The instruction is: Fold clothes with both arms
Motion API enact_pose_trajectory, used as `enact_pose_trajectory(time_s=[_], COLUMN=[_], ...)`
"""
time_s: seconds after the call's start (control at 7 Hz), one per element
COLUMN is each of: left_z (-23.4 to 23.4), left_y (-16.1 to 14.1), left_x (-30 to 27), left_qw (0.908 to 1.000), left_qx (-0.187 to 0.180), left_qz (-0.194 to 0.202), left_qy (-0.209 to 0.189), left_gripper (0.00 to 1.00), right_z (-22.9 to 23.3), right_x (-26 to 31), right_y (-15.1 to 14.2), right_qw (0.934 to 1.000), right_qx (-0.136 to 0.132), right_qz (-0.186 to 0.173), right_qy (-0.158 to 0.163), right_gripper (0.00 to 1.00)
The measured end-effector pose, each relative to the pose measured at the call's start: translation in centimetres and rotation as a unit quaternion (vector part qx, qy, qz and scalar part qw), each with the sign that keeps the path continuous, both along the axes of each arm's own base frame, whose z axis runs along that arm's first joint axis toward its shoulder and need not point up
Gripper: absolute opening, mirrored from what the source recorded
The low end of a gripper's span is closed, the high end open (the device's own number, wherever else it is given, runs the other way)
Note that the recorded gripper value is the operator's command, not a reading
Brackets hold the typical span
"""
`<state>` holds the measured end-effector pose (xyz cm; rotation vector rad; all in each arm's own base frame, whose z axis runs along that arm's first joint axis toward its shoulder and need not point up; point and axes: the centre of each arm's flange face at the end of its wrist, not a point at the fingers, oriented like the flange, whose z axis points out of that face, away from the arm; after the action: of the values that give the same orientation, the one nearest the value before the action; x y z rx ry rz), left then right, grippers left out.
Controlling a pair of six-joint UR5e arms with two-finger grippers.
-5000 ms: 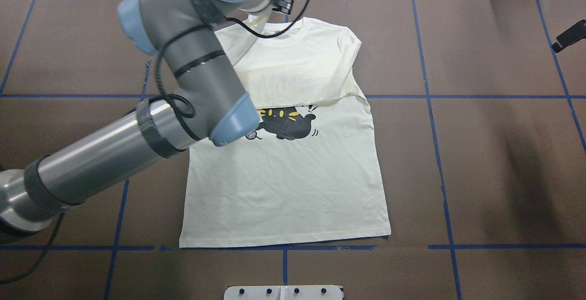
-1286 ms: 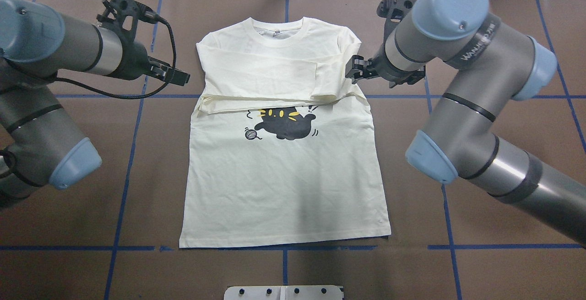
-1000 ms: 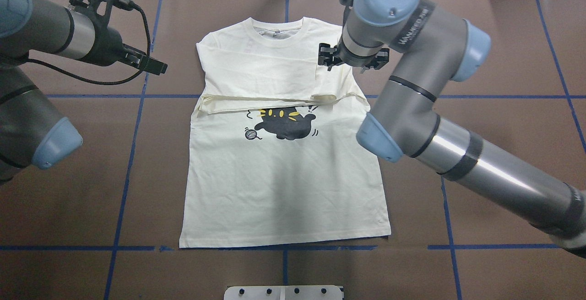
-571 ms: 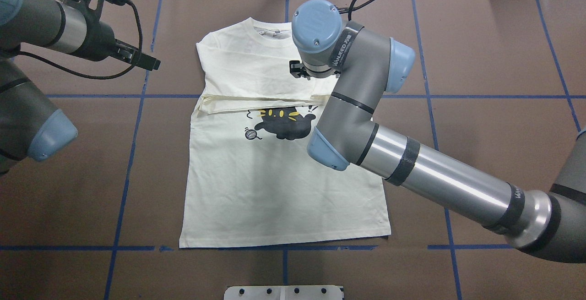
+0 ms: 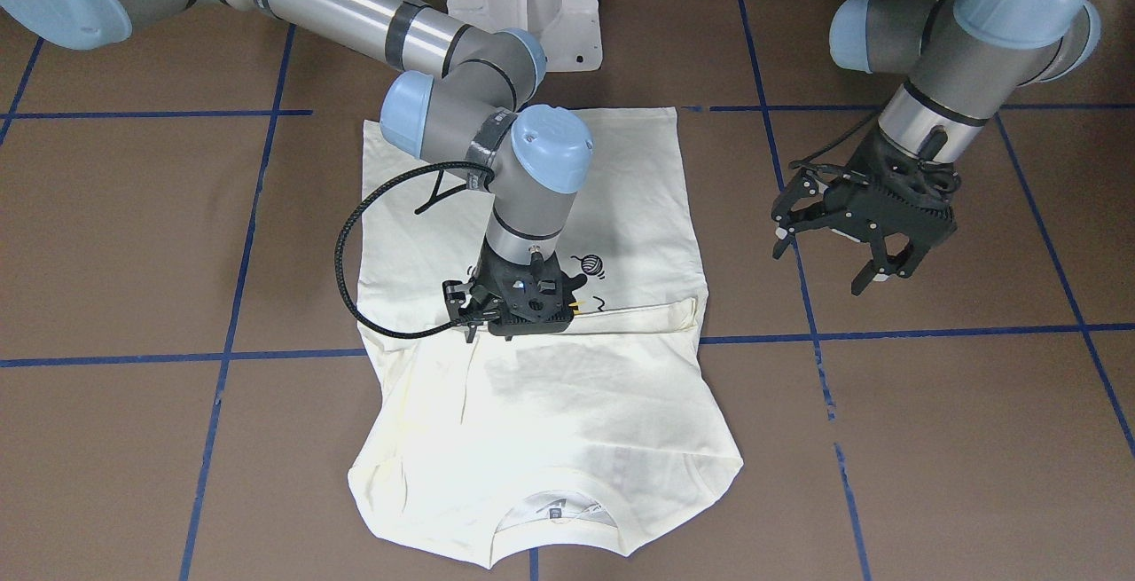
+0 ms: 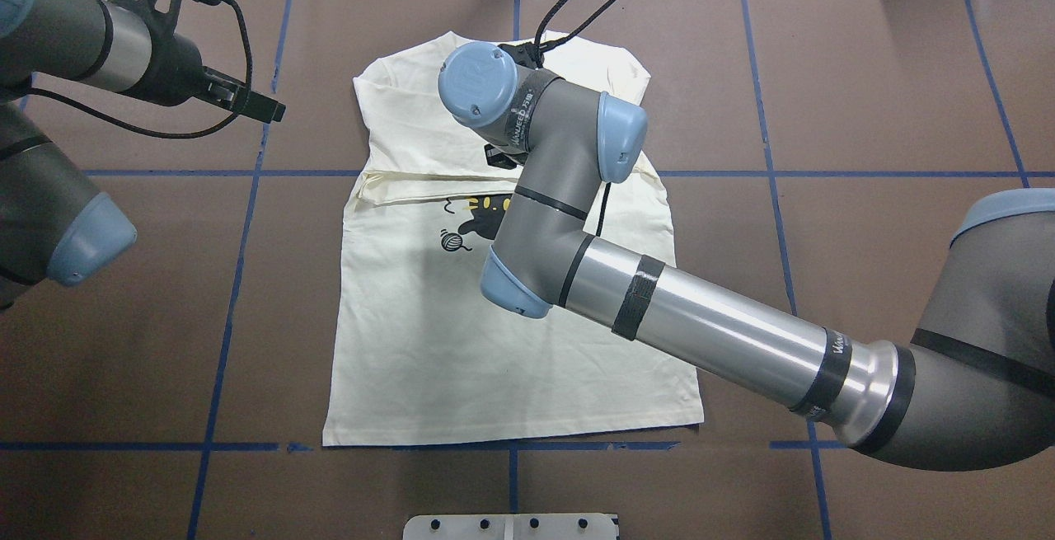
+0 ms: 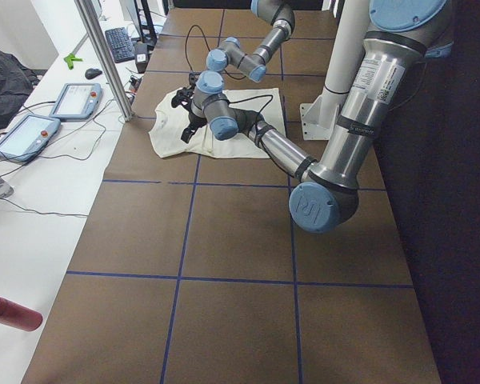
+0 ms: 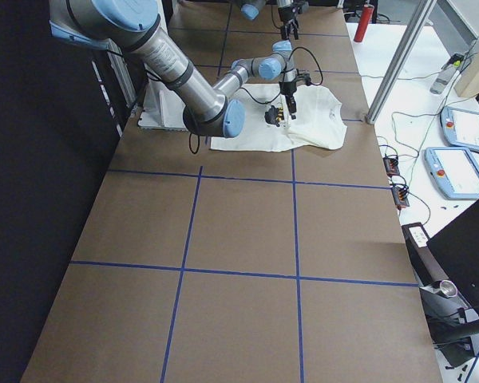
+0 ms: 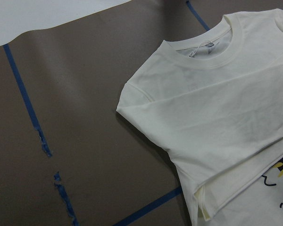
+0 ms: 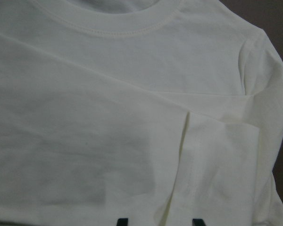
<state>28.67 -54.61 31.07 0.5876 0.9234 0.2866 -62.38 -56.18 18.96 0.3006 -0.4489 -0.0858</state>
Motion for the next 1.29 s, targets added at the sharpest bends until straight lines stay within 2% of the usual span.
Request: enact_pose_trajectory(time_s=[0.43, 0.86, 1.0, 1.14, 1.29], left_z=[0.1, 0.2, 0.2, 0.2, 0.2], left_y=[0.0, 0.1, 0.1, 0.1, 0.1], left_x=[0.1, 0.2, 0.2, 0.2, 0.2], left_qw=[1.0000, 0.9999, 0.9999, 0.9999, 0.9999], left_qx=[-0.003, -0.005, -0.006, -0.006, -0.006], left_qz=[0.005, 0.010, 0.010, 0.011, 0.011], left_qy=[0.002, 0.004, 0.004, 0.004, 0.004], left_gripper=[1.00, 1.00, 1.00, 1.00, 1.00], right_z=[1.6, 2.3, 2.4, 2.6, 2.6], right_x=[-0.5, -1.1, -1.1, -1.1, -1.1], right_y=[0.2, 0.8, 0.9, 0.9, 0.9], right_qw=[0.9968, 0.9950, 0.9948, 0.9946, 0.9944], right_qx=[0.024, 0.027, 0.028, 0.029, 0.031], right_qz=[-0.056, -0.074, -0.074, -0.073, -0.072], right_qy=[0.051, 0.062, 0.065, 0.068, 0.071], right_gripper=[0.44, 0.43, 0.30, 0.29, 0.16])
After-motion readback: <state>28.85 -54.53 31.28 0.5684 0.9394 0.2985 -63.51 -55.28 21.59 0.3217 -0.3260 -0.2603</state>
